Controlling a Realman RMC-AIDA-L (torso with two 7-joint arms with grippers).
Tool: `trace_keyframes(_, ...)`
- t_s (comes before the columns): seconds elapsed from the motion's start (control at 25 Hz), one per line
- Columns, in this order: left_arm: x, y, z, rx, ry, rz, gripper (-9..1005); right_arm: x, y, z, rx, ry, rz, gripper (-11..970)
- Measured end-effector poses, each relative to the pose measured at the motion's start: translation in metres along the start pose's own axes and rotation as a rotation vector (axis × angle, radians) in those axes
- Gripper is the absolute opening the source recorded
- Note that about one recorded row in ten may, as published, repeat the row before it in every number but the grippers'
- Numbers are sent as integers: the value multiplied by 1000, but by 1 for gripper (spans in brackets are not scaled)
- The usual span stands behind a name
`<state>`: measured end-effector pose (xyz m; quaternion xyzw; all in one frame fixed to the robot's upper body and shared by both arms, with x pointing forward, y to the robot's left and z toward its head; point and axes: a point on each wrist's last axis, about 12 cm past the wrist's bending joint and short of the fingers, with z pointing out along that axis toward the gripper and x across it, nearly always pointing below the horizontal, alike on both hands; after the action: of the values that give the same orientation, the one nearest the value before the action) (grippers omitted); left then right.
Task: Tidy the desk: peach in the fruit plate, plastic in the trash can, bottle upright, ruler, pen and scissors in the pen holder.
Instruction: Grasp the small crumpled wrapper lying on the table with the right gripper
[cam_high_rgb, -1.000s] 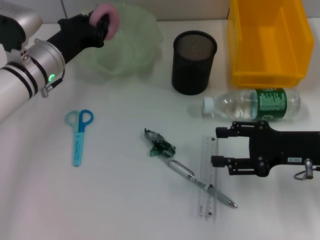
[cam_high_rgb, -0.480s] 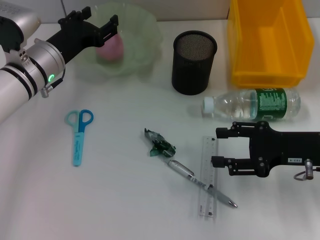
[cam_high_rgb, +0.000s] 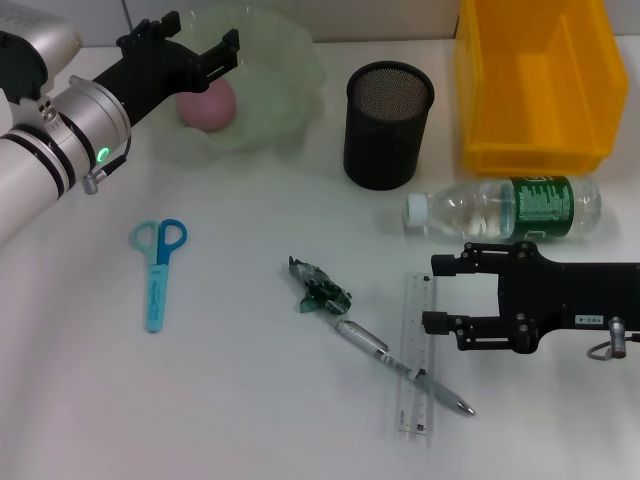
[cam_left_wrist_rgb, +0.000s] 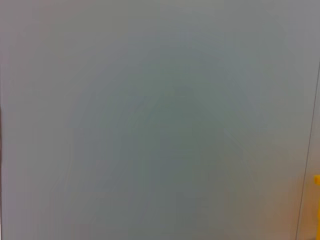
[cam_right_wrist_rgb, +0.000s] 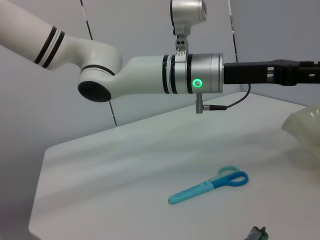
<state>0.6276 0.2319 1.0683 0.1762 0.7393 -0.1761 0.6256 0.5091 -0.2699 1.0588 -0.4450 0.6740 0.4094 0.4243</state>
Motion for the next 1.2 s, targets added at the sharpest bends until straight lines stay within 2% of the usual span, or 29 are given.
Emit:
trace_keyframes(0.84,1,-1,-3,13,-14,-18,846,1,0,0,1,0,0,743)
trace_keyframes(1.08,0,-9,-20,165,-61,-97,846,1,0,-1,2,1,0,743)
trace_keyframes(1.12,0,-9,-20,165,-61,-97,846,1,0,-1,3,1,1,743)
trace_keyframes(1.2,-1,-14,-35,254,-88,-126,846,1,0,-2,4,2,-1,743)
